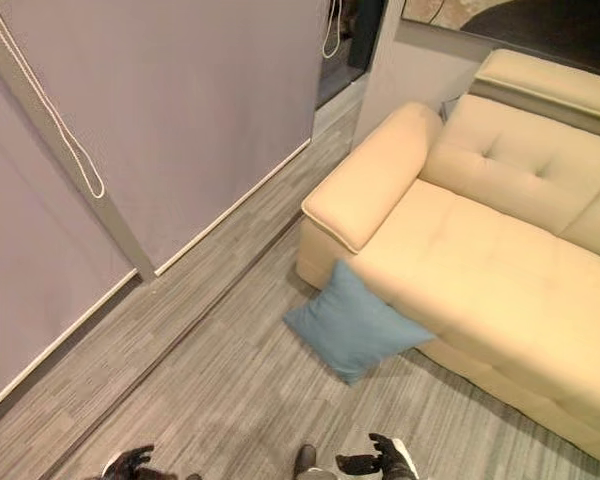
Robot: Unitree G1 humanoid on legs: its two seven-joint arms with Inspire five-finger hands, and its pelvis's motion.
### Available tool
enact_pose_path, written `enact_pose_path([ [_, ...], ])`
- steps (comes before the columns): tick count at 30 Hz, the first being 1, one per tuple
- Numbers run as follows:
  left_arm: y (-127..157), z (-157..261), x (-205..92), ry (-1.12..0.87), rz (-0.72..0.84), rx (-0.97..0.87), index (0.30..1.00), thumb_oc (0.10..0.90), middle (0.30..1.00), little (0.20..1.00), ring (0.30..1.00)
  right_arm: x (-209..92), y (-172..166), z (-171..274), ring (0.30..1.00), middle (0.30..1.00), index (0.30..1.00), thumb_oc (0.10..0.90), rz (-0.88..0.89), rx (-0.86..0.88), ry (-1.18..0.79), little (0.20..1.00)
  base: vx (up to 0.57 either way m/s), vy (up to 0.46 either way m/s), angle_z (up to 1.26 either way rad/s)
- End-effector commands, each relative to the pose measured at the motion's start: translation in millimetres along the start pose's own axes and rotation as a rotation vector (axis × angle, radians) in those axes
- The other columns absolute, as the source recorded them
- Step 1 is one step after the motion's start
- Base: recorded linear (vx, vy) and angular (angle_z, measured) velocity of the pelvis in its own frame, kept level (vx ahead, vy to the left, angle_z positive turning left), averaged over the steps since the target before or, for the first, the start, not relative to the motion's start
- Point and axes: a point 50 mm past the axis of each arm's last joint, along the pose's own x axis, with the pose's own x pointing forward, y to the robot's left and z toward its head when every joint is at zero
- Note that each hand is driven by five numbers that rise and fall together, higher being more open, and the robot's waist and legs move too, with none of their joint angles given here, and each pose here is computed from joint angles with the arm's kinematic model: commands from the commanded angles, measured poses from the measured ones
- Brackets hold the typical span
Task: Pick up all the scattered cushions and arrange them neatly on the sofa.
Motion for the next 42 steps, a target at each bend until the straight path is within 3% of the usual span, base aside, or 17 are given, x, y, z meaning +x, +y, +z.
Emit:
enact_pose_path([
  [1, 18, 24, 2, -0.108, 0.046, -0.024, 0.9, 0.8, 0.9, 0.9, 0.9, 5, -9, 27, 0.9, 0.9, 0.9, 0.8, -0.055, 0.018, -0.091, 0.9, 0.38, -0.238, -0.14],
  [15, 20, 16, 2, -0.075, 0.047, -0.015, 0.9, 0.8, 0.9, 0.9, 0.9, 5, -6, 22, 0.9, 0.9, 0.9, 0.8, -0.055, -0.009, -0.068, 0.9, 0.17, 0.046, -0.43],
  [16, 31, 14, 2, -0.065, 0.073, -0.008, 0.9, 0.8, 0.9, 0.9, 0.9, 4, 3, 26, 0.9, 0.9, 0.9, 0.8, -0.026, -0.032, -0.084, 0.9, 0.38, 0.341, 0.01],
  [24, 31, 14, 2, -0.065, 0.074, -0.008, 0.9, 0.8, 0.9, 0.9, 0.9, 4, 3, 26, 0.9, 0.9, 0.9, 0.8, -0.026, -0.032, -0.084, 0.9, 0.05, 0.048, -0.16],
  [26, 46, 8, 0, -0.053, 0.118, -0.016, 0.9, 0.8, 0.9, 0.9, 0.9, 4, 9, 43, 0.9, 0.9, 0.9, 0.8, -0.002, -0.059, -0.148, 0.9, 0.23, 0.439, -0.02],
  [42, 26, 13, 2, -0.064, 0.052, -0.002, 0.9, 0.8, 0.9, 0.9, 0.9, 5, -6, 34, 0.9, 0.9, 0.9, 0.8, -0.042, -0.038, -0.134, 0.9, 0.02, 0.054, -0.18],
])
